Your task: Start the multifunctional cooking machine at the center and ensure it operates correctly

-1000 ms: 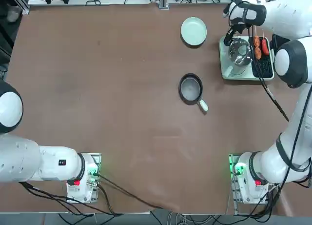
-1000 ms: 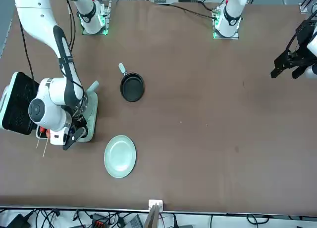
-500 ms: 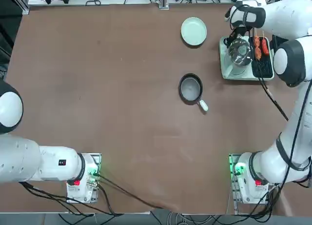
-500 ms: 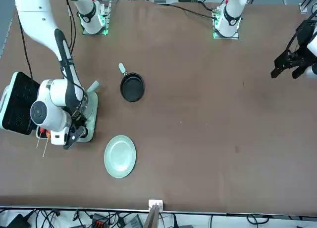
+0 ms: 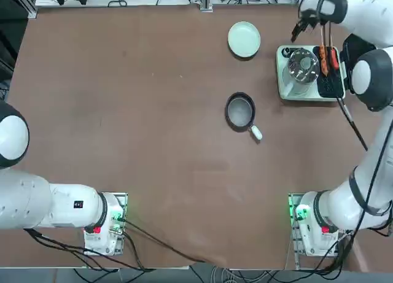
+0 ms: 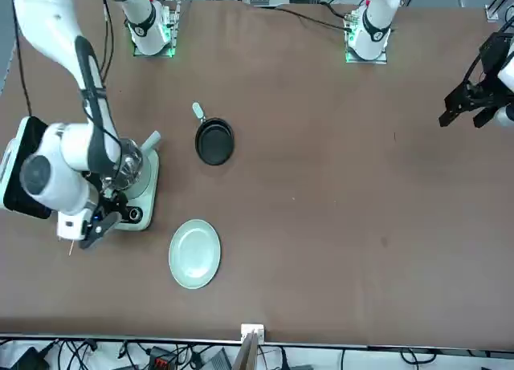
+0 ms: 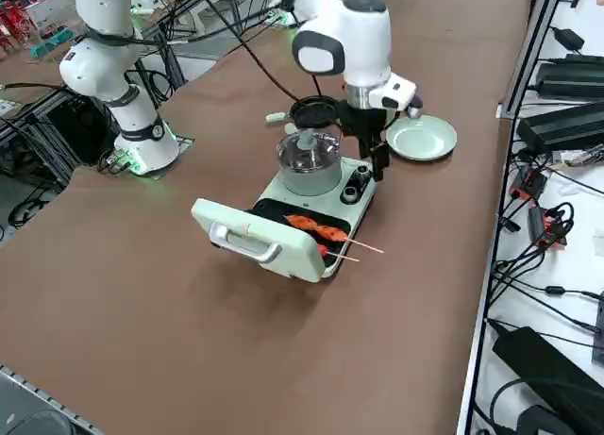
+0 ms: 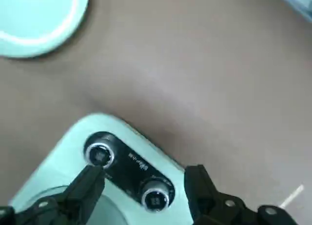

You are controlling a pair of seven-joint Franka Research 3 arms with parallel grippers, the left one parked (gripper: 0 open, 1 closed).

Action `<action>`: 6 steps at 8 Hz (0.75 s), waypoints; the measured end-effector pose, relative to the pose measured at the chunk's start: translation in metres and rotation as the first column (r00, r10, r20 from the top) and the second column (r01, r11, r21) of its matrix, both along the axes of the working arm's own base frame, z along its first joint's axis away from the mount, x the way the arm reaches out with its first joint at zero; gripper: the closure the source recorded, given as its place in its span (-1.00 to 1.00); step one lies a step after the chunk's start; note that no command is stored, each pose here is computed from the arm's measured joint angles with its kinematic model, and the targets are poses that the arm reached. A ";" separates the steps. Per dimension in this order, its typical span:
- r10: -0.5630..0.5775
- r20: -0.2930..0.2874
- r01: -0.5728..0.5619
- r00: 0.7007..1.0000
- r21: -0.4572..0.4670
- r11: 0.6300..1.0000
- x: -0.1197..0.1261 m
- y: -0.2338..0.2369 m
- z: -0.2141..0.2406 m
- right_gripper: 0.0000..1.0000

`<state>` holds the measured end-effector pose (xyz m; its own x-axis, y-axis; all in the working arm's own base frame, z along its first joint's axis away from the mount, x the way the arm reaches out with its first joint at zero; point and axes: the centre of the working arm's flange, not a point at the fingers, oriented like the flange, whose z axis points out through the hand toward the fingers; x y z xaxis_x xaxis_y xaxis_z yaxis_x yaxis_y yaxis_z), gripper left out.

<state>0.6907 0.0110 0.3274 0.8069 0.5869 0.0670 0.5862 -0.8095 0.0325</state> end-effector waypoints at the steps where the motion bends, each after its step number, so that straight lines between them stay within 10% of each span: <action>1: -0.057 -0.018 0.057 0.998 0.028 0.998 -0.002 -0.008 0.021 -1.00; 6: -0.458 -0.036 0.459 0.888 0.094 0.883 -0.022 -0.012 0.134 -1.00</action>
